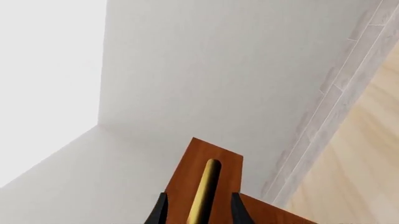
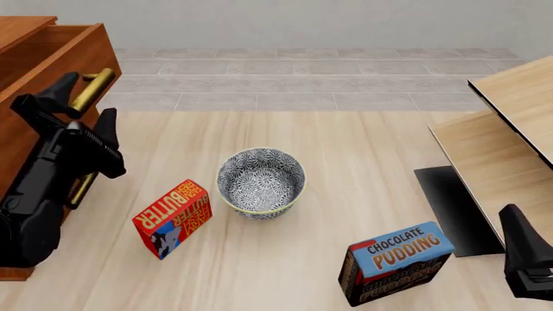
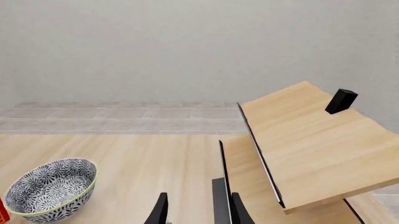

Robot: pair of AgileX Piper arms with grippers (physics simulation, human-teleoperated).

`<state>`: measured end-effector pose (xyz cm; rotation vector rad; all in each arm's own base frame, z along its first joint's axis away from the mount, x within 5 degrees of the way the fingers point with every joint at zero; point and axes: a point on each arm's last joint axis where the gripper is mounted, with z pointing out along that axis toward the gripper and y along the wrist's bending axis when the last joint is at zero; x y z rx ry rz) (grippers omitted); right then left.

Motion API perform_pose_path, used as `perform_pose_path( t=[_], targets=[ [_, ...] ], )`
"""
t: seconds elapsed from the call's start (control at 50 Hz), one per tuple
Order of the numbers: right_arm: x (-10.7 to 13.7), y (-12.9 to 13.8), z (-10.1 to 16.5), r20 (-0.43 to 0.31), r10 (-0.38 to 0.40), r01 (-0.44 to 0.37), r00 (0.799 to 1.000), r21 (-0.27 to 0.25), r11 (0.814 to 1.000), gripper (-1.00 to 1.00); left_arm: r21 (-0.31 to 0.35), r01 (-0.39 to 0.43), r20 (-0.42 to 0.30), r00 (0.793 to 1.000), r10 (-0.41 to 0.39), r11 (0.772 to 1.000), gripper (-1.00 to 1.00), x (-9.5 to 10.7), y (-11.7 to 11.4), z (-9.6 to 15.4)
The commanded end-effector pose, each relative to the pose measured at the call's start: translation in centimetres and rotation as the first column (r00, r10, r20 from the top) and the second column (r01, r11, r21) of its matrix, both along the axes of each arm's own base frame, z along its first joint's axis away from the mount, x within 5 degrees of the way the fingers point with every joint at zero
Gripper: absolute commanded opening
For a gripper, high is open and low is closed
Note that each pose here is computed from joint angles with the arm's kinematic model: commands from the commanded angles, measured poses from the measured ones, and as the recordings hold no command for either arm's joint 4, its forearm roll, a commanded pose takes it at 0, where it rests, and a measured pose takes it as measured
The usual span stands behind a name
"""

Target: Close the top drawer of the cabinet.

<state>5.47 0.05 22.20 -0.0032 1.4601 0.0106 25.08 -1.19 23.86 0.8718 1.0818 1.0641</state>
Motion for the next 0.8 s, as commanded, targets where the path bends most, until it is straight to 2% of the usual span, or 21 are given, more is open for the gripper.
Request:
perform_pose_path(
  t=[0.02,0.8],
  targets=[
    [0.0,0.0,-0.01,-0.003,-0.001,0.001,1.0,-0.004,1.0,1.0,-0.001,-0.016,-0.003,1.0,0.016,1.0,1.0,0.2,0.37,-0.09],
    [0.05,0.0,-0.3,-0.007,0.0,0.0,1.0,-0.005,1.0,1.0,0.011,-0.049,-0.007,0.999,0.049,0.999,1.0,0.25,1.12,-0.2]
  ],
)
